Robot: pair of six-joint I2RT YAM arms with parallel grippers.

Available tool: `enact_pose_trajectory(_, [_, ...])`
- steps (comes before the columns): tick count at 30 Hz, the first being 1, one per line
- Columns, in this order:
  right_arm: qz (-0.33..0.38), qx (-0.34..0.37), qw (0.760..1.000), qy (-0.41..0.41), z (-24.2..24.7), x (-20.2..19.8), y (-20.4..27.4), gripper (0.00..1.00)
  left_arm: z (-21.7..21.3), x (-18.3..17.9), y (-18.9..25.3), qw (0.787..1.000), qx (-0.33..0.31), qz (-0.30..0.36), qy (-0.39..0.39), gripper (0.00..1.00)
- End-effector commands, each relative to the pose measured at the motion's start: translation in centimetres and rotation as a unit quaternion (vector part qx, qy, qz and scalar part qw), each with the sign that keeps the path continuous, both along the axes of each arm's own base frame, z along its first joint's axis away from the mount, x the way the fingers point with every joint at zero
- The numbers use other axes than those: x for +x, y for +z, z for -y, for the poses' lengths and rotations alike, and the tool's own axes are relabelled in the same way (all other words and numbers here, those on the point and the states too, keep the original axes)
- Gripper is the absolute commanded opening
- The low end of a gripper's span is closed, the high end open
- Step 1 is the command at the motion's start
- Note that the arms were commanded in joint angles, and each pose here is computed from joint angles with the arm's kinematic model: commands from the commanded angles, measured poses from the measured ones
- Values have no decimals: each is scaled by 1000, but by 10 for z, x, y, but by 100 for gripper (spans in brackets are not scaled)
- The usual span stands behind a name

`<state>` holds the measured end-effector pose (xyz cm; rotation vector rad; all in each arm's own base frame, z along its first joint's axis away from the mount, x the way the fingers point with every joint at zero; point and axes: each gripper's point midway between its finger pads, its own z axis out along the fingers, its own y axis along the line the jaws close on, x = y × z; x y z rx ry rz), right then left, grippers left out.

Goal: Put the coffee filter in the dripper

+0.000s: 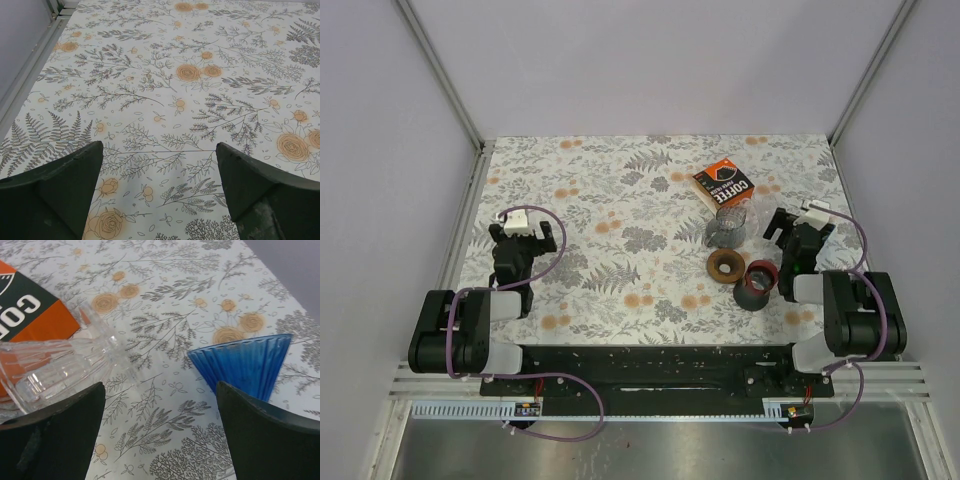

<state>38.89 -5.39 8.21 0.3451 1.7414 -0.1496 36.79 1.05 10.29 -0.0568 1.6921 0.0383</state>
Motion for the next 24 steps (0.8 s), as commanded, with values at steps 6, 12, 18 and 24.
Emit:
enact_pose_trajectory(6, [16, 76, 993, -91, 17, -2, 126, 97, -1, 6, 20, 999, 5, 38, 2, 99])
enact_pose_trajectory(12, [65, 99, 993, -22, -7, -19, 202, 89, 3, 10, 23, 999, 3, 30, -11, 99])
enact_pose_trajectory(18, [-56, 116, 992, -5, -21, -46, 198, 82, 5, 48, 52, 995, 34, -87, -33, 99])
enact_pose_trajectory(24, [-179, 123, 975, 38, -40, -72, 174, 78, 25, 43, 78, 985, 48, -128, -104, 98])
